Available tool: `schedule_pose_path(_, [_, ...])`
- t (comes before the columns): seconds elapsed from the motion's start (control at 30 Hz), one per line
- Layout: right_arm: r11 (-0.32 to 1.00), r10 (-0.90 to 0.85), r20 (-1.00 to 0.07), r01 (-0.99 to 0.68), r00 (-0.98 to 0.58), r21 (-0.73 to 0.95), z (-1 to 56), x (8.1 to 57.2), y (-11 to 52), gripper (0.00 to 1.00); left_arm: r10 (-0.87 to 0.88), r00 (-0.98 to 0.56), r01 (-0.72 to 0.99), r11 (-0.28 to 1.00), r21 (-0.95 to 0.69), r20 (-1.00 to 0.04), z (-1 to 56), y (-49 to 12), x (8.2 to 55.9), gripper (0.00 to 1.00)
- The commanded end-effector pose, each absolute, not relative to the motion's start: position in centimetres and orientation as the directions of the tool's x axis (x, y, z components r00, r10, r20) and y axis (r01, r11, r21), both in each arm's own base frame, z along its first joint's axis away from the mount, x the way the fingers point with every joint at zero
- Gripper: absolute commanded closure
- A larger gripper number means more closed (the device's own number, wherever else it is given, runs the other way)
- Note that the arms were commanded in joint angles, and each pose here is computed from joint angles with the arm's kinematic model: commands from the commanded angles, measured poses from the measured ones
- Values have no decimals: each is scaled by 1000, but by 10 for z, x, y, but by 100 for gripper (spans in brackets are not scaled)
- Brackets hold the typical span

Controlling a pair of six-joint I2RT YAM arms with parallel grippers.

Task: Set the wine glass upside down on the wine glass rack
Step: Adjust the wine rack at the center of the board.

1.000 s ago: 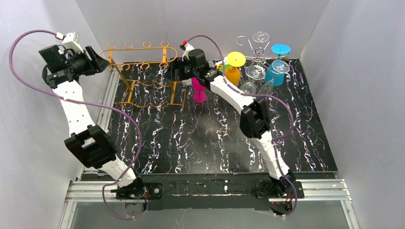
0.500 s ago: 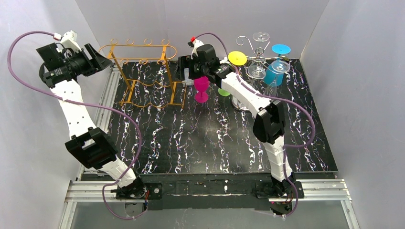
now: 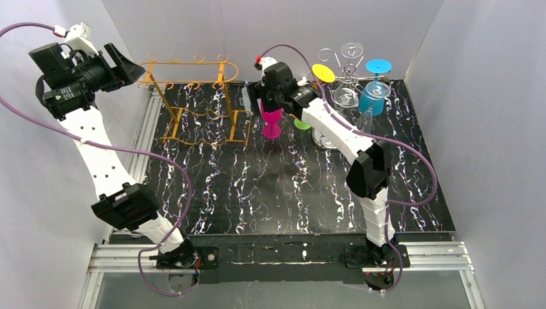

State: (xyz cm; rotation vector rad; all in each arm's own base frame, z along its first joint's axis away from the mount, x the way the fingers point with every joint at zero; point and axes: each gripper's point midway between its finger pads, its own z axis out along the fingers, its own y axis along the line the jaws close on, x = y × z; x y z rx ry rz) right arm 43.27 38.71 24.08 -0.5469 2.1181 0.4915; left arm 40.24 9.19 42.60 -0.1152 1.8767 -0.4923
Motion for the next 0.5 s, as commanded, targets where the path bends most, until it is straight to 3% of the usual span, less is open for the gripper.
schedule_pose_path(0.0, [844,-262,-842,-535,-471,37,250,441,379,17,-267,-378,53,950,-308,-886,419,112,395,28])
schedule_pose_path(0.17, [838,-281,-832,-545,-478,30,237,441,384,24,-193,-414,-68,981,-182,-890,394,145,398,30])
schedule_pose_path(0.47, [827,-311,-816,-562,-488,21,214,438,397,24,-121,-447,-119,990,-75,-887,370,169,402,30])
